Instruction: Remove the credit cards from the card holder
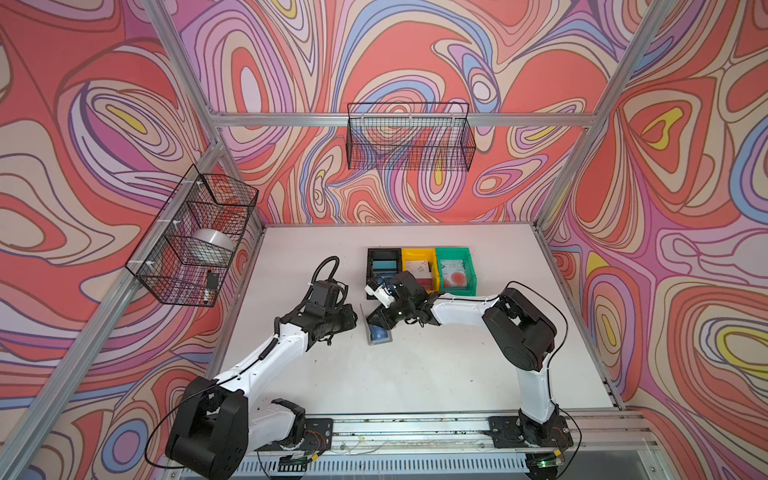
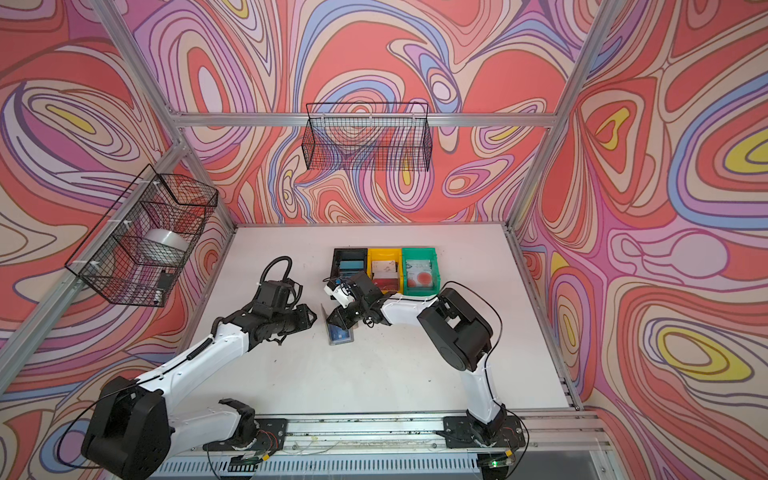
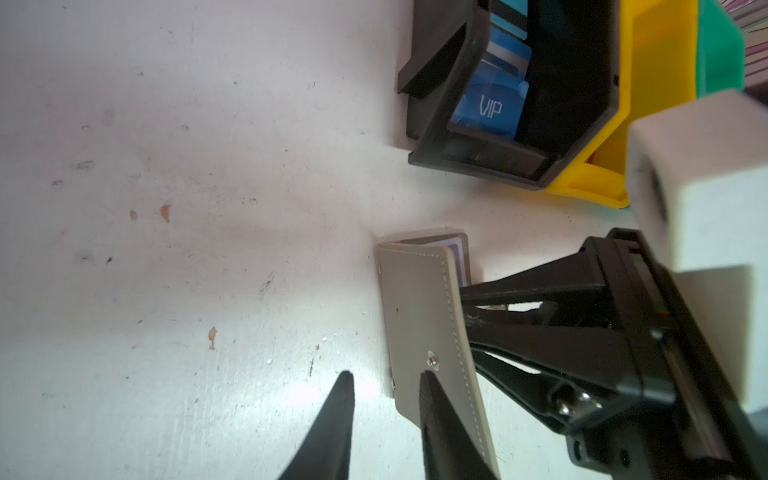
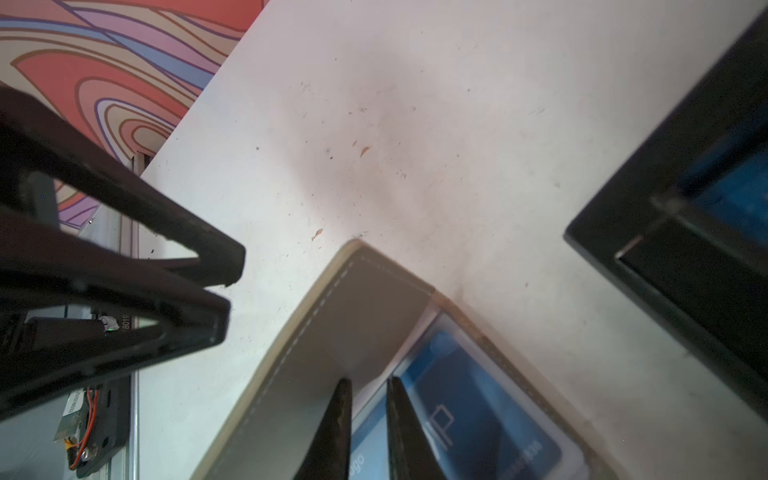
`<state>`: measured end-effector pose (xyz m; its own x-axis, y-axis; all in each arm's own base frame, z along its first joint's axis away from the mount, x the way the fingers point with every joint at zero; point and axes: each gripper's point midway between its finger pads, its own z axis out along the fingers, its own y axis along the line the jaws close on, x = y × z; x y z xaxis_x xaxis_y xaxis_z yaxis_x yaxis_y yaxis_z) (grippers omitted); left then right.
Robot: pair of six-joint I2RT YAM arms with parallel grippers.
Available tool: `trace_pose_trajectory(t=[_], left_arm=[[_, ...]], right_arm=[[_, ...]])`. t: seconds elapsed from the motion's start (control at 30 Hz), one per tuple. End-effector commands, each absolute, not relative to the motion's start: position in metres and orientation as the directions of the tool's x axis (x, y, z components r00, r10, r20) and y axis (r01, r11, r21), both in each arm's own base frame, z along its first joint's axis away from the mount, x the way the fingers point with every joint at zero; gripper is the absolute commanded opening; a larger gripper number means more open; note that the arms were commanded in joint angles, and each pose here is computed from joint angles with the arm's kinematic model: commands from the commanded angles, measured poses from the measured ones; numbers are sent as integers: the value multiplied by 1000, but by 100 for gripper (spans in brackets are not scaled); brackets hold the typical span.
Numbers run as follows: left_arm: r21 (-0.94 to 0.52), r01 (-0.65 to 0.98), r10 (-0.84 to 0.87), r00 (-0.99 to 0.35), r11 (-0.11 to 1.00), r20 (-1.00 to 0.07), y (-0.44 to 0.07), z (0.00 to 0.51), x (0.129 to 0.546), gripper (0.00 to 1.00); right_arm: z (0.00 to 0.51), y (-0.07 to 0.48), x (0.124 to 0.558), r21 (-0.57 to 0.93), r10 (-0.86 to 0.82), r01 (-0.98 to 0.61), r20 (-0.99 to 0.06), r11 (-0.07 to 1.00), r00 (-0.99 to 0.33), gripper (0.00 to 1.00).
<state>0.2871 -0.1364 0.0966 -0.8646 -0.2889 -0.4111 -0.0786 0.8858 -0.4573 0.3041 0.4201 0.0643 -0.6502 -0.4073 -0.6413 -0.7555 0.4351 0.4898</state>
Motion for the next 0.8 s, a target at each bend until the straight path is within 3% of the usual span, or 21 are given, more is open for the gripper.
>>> trace_pose_trajectory(t=[0.0, 0.07, 0.17, 0.53, 0.77], left_arm=[[-485, -90, -304, -872, 870, -383, -138, 104, 282, 29], [-502, -96, -320, -867, 860, -381, -137, 108, 282, 26], [-541, -84, -329, -868, 837, -373, -140, 115, 282, 0], [-632, -96, -368, -875, 769, -315, -151, 116, 290, 0], [-653, -151, -407, -876, 742, -260, -155, 92, 297, 0]], right_arm=[[63, 430, 294, 508, -440, -766, -628, 393, -642, 17], [60, 433, 289, 519, -451, -763, -616, 385, -646, 17], [55, 435, 284, 537, -458, -753, -598, 379, -657, 17], [28, 426, 285, 541, -458, -705, -536, 459, -709, 16], [46, 417, 286, 500, -437, -721, -577, 479, -690, 13]])
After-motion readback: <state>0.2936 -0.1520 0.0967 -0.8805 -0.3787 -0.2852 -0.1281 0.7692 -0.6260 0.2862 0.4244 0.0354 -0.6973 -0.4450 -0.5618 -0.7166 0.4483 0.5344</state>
